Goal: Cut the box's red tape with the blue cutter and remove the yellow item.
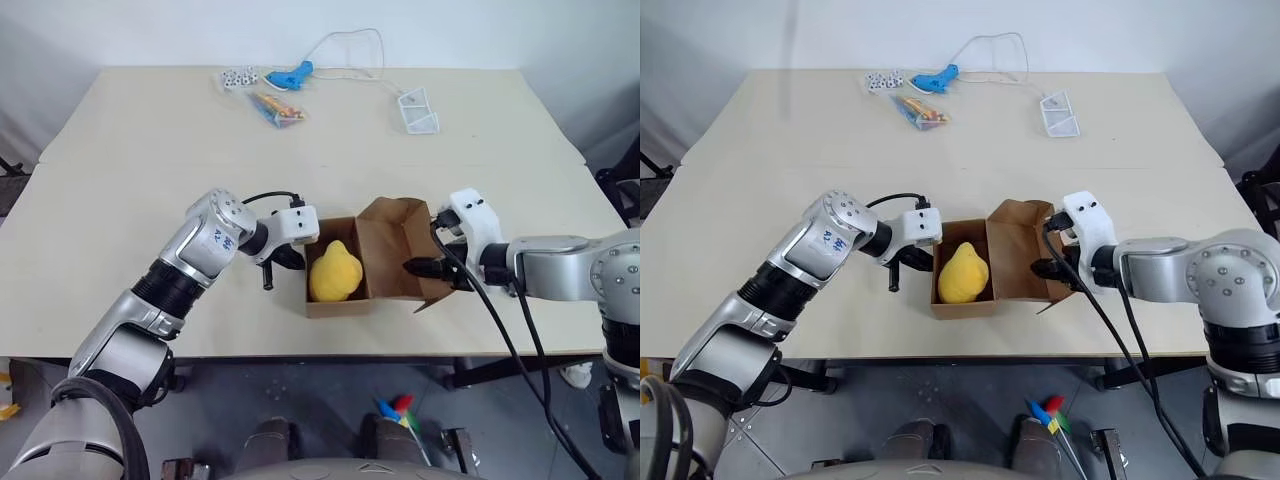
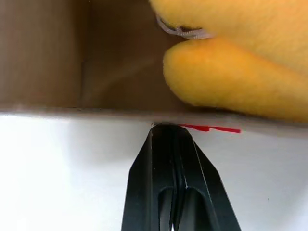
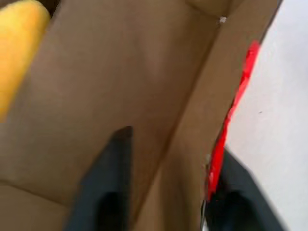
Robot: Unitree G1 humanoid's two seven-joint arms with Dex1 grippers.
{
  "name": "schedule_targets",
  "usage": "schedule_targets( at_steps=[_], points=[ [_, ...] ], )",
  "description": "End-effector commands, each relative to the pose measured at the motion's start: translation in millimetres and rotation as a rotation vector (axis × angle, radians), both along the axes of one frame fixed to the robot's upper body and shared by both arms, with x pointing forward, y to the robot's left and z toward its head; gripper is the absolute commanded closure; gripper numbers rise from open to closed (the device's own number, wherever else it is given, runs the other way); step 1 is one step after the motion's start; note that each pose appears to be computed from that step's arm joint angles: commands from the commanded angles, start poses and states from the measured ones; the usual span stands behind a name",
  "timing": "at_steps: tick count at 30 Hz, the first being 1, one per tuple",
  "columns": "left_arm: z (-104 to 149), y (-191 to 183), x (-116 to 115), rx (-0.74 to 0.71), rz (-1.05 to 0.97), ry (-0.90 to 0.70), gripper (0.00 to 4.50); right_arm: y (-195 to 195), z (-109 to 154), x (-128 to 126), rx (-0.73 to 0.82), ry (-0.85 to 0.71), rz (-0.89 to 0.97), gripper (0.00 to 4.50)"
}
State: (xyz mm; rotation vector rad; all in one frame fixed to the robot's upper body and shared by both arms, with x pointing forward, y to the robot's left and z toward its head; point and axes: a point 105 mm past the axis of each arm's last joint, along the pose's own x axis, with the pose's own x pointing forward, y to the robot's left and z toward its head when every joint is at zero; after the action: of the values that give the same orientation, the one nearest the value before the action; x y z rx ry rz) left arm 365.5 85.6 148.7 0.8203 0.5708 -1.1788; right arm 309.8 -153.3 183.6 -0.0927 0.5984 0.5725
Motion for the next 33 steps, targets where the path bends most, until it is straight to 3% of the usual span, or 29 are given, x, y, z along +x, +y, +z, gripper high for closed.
schedule_targets(
  at_steps=[1, 4, 13, 17, 20, 23, 26, 33],
  points=[
    [3.5, -2.4, -2.3, -0.012, -0.015, -0.015, 4.50, -3.5, 21.6, 0.9, 0.017, -0.121, 0.010, 1.06],
    [2.6, -3.4, -3.2, -0.012, -0.018, -0.013, 4.50, -13.7, 23.1, 0.2, 0.008, -0.156, 0.004, 0.01],
    [4.0, 7.4, 3.8, 0.002, 0.020, -0.019, 4.50, -55.0, 33.3, -0.3, -0.012, -0.279, -0.004, 0.01],
    [12.2, 19.2, 11.1, -0.006, 0.070, -0.033, 4.50, -65.0, 60.6, -1.1, 0.001, -0.478, 0.044, 0.01],
    [28.0, 38.0, 15.7, -0.028, 0.142, -0.040, 4.50, -61.7, 82.7, -35.4, 0.045, -0.662, 0.289, 0.01],
    [49.4, 50.1, 17.8, -0.072, 0.190, -0.050, 4.50, -69.0, 59.5, -59.2, -0.040, -0.593, 0.477, 0.01],
    [77.7, 52.2, 22.4, -0.125, 0.216, -0.073, 3.93, -74.3, 52.3, -67.9, -0.046, -0.571, 0.546, 0.00],
    [122.7, 18.3, 18.7, -0.136, 0.058, -0.130, 1.79, -87.4, 53.8, -80.7, -0.019, -0.602, 0.594, 0.00]
  ],
)
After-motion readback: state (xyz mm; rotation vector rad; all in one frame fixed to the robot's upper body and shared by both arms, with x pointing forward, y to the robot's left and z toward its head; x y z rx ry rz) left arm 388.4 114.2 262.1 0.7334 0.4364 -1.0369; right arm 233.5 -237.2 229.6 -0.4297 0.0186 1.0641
